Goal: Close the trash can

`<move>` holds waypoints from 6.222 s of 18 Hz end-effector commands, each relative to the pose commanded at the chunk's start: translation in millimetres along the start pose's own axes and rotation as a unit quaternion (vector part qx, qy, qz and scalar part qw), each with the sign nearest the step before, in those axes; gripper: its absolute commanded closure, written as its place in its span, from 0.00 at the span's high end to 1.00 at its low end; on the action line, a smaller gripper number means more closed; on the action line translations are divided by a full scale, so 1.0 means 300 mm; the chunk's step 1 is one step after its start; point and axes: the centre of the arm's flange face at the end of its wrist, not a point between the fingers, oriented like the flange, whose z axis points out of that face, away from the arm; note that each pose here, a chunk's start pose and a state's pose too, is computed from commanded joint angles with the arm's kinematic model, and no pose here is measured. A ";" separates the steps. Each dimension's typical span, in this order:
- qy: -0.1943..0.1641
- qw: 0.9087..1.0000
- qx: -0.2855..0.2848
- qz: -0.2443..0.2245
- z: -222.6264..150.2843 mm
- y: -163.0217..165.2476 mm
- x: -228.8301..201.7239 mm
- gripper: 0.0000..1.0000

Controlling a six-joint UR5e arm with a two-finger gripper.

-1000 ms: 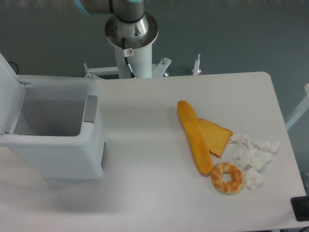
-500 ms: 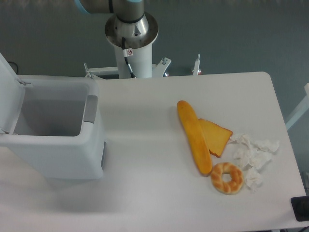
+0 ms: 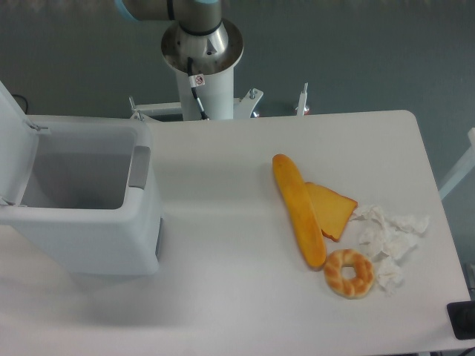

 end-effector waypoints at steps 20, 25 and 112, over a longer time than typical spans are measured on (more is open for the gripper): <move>0.003 1.000 -0.009 -0.002 0.034 0.004 -0.026 1.00; 0.001 1.000 -0.011 -0.004 0.041 0.014 -0.037 1.00; -0.334 0.937 -0.097 -0.008 -0.179 0.140 -0.448 1.00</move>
